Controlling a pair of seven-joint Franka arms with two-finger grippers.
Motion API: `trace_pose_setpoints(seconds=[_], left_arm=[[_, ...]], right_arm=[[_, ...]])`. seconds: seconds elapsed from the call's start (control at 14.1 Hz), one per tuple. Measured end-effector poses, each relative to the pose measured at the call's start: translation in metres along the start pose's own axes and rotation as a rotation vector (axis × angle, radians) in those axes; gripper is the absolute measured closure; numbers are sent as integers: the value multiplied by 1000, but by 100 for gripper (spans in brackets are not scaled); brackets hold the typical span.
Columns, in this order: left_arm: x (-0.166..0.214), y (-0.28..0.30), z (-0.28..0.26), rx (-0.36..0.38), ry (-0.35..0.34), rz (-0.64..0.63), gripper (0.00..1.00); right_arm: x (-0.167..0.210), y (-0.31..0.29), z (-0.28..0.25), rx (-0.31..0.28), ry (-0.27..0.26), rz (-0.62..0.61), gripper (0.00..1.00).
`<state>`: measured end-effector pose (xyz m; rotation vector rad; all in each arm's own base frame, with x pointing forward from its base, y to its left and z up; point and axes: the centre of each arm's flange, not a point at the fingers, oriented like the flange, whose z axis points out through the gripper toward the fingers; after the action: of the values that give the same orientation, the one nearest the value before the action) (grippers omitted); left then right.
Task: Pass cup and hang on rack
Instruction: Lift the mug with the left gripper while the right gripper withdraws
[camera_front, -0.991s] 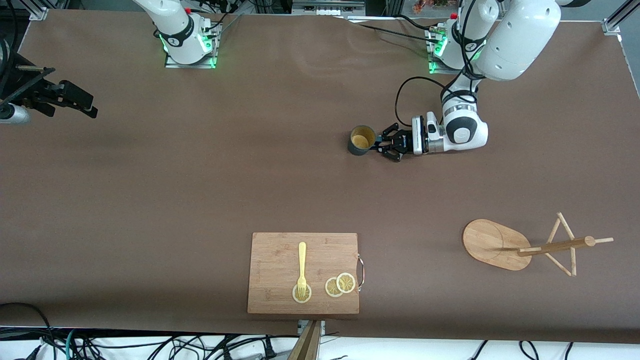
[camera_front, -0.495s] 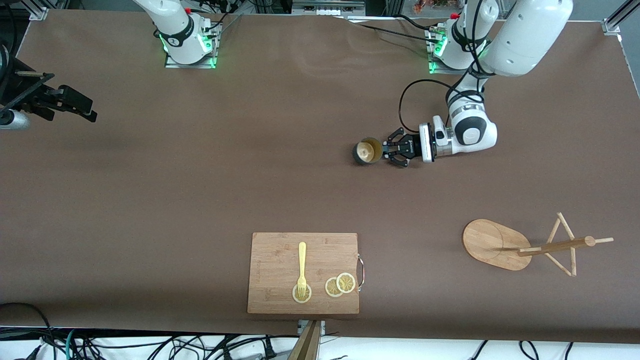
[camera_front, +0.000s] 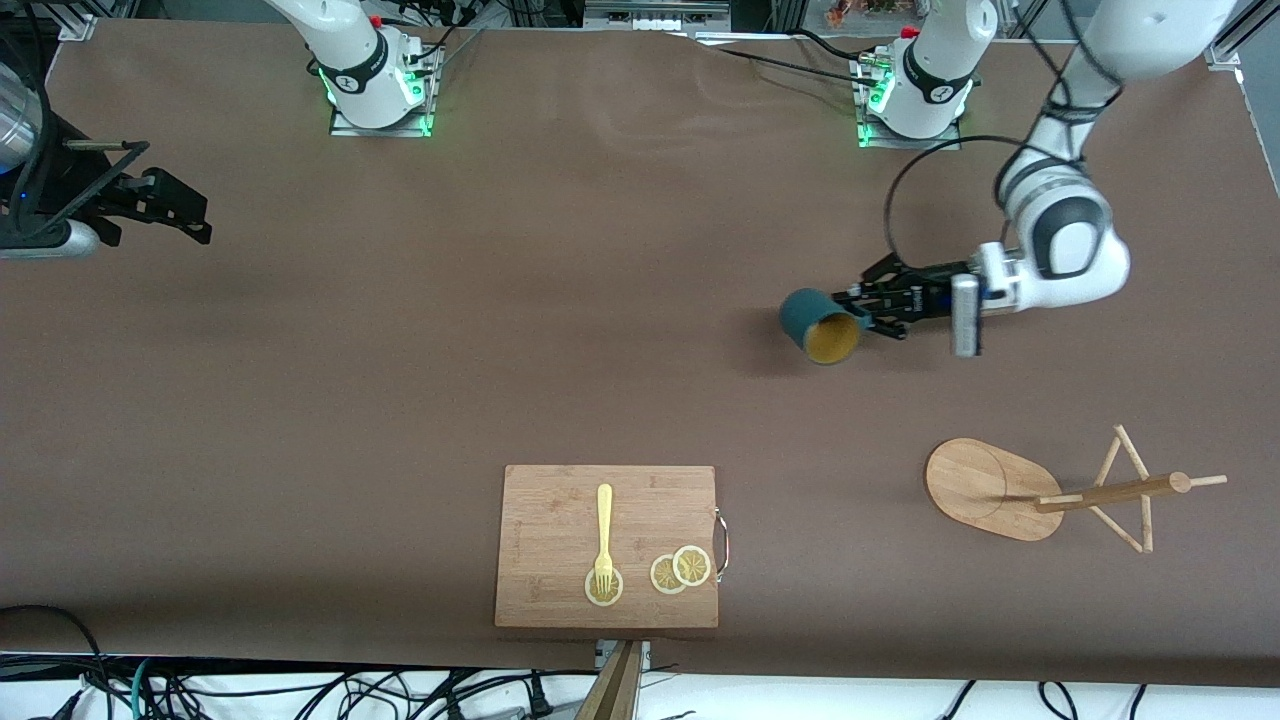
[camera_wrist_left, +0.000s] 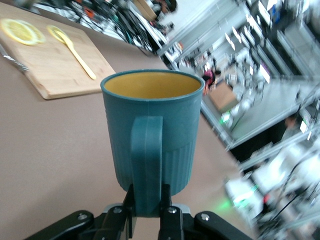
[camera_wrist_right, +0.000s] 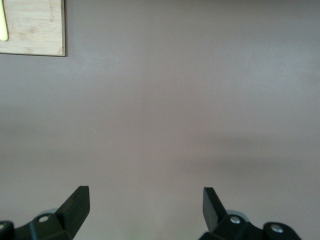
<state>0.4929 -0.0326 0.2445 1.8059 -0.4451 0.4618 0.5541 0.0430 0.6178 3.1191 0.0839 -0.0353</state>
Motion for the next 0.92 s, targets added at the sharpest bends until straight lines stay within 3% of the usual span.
trace_pose_setpoints(seconds=[0.28,0.64,0.92], left_arm=[[21,15,-103,-57,137,-319,79],[9,18,-190,-248,264,-711,79],[10,14,-230,-350,305,-907,79]], right_arm=[[0,-2,0,-3,0,-7,0],[0,-6,0,-3,1,-15,0],[0,-9,0,-3,0,-20,0]])
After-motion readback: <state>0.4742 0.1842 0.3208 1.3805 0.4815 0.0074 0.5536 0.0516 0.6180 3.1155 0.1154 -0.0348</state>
